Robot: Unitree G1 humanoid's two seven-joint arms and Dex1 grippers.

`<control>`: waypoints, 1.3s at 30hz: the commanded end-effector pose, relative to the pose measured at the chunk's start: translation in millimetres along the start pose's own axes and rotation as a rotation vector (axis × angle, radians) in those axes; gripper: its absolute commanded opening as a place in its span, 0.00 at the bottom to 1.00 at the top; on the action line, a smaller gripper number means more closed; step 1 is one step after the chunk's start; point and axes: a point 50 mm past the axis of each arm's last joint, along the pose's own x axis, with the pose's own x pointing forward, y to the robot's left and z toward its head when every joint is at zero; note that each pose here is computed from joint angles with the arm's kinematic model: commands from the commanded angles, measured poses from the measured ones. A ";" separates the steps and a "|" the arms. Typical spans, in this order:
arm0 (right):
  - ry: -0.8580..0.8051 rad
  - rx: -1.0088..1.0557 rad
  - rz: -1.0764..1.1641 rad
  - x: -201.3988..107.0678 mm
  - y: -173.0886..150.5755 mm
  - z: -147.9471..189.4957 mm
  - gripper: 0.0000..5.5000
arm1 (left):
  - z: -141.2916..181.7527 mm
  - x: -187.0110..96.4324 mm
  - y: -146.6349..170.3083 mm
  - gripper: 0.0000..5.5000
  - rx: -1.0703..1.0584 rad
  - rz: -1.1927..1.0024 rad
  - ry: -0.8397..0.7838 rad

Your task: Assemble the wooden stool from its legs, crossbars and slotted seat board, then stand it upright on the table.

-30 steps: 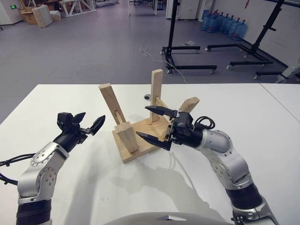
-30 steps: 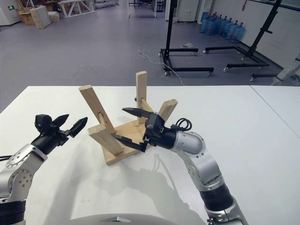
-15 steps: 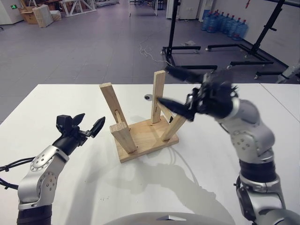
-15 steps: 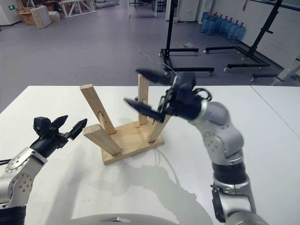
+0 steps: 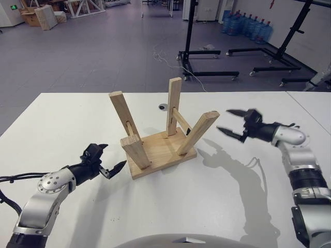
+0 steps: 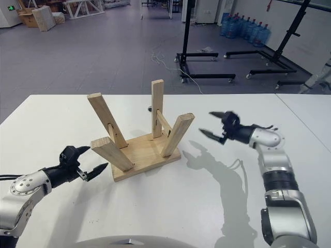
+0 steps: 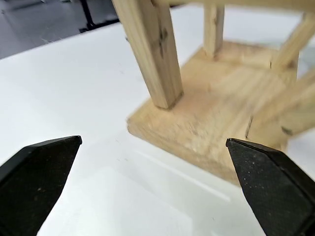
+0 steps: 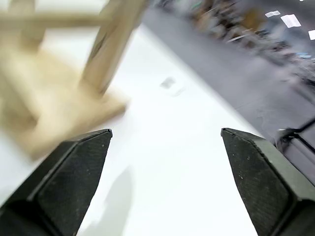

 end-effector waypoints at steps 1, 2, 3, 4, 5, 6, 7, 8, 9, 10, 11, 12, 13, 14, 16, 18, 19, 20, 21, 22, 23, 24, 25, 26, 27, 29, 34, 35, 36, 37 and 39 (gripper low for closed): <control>-0.040 -0.014 0.156 23.8 25.9 -3.2 0.74 | 5.4 0.8 -3.1 0.98 0.046 -0.063 0.008; -0.059 -0.014 0.186 28.9 30.5 -1.0 0.74 | 6.3 1.7 -3.6 0.98 0.057 -0.076 0.011; -0.080 -0.007 0.213 34.7 34.7 1.9 0.74 | 8.3 3.4 -5.1 0.98 0.063 -0.093 0.000; -0.106 0.010 0.232 40.6 37.9 4.4 0.74 | 9.9 5.1 -7.5 0.98 0.063 -0.115 -0.014; -0.124 0.026 0.247 44.9 40.3 6.0 0.74 | 11.2 6.4 -9.7 0.98 0.066 -0.133 -0.024; -0.136 0.041 0.260 49.0 42.6 6.6 0.74 | 13.0 8.5 -11.6 0.98 0.061 -0.144 -0.040; -0.144 0.049 0.270 51.6 44.4 6.8 0.74 | 14.5 10.2 -13.0 0.98 0.057 -0.152 -0.053; -0.156 0.059 0.281 54.2 46.8 7.5 0.74 | 16.7 12.0 -14.6 0.98 0.058 -0.165 -0.067; -0.171 0.068 0.295 56.5 49.1 8.7 0.74 | 18.3 13.3 -15.9 0.98 0.058 -0.175 -0.078; -0.186 0.077 0.307 58.2 51.2 10.0 0.74 | 19.8 14.4 -17.2 0.98 0.057 -0.185 -0.089; -0.196 0.083 0.315 59.5 52.7 10.8 0.74 | 21.5 15.5 -18.4 0.98 0.053 -0.195 -0.104; -0.204 0.088 0.325 60.5 54.3 11.5 0.74 | 23.9 16.4 -20.9 0.98 0.047 -0.214 -0.122; -0.213 0.093 0.331 61.4 55.6 12.1 0.74 | 26.0 17.1 -23.3 0.98 0.043 -0.235 -0.137; -0.225 0.099 0.335 62.5 56.7 13.2 0.71 | 27.7 17.8 -25.2 0.98 0.039 -0.252 -0.149; -0.239 0.110 0.337 64.3 58.4 14.1 0.65 | 27.7 21.0 -25.7 0.98 0.043 -0.264 -0.149; -0.249 0.115 0.346 65.8 60.8 14.4 0.61 | 27.1 24.0 -24.8 0.95 0.044 -0.268 -0.146; -0.253 0.118 0.349 66.5 61.9 14.7 0.57 | 27.3 25.6 -24.6 0.93 0.041 -0.273 -0.150; -0.257 0.119 0.352 67.4 63.1 15.1 0.56 | 26.9 28.2 -24.1 0.92 0.030 -0.274 -0.155; -0.260 0.119 0.355 68.4 63.9 15.6 0.50 | 26.3 29.8 -23.7 0.87 0.023 -0.274 -0.158; -0.265 0.119 0.358 69.2 64.9 16.1 0.48 | 25.4 31.2 -23.7 0.85 0.018 -0.277 -0.159; -0.269 0.119 0.363 70.0 66.2 16.6 0.46 | 24.0 32.3 -23.4 0.83 0.015 -0.277 -0.157; -0.272 0.118 0.368 70.5 67.4 17.0 0.43 | 22.8 33.0 -23.0 0.81 0.015 -0.277 -0.155; -0.278 0.114 0.373 70.8 68.9 17.3 0.41 | 21.7 34.0 -22.0 0.79 0.013 -0.276 -0.154; -0.279 0.113 0.376 71.2 70.5 17.2 0.38 | 22.2 34.6 -21.2 0.76 -0.002 -0.278 -0.170; -0.279 0.110 0.380 71.5 72.4 16.7 0.34 | 24.4 34.4 -21.1 0.73 -0.048 -0.297 -0.210; -0.283 0.110 0.391 72.6 75.7 16.8 0.31 | 24.8 33.1 -23.4 0.67 -0.080 -0.340 -0.240; -0.302 0.113 0.409 74.4 79.4 19.7 0.24 | 25.1 31.6 -18.3 0.56 -0.079 -0.365 -0.249; -0.304 0.113 0.411 74.3 79.8 19.8 0.24 | 26.1 31.7 -17.7 0.53 -0.079 -0.372 -0.256; -0.305 0.113 0.414 74.3 80.1 19.8 0.23 | 26.9 32.1 -17.2 0.51 -0.078 -0.379 -0.259; -0.306 0.113 0.416 74.3 80.2 19.8 0.23 | 27.4 32.6 -16.8 0.48 -0.077 -0.388 -0.259; -0.320 0.117 0.422 75.1 79.9 21.5 0.23 | 27.1 33.2 -16.0 0.44 -0.080 -0.403 -0.255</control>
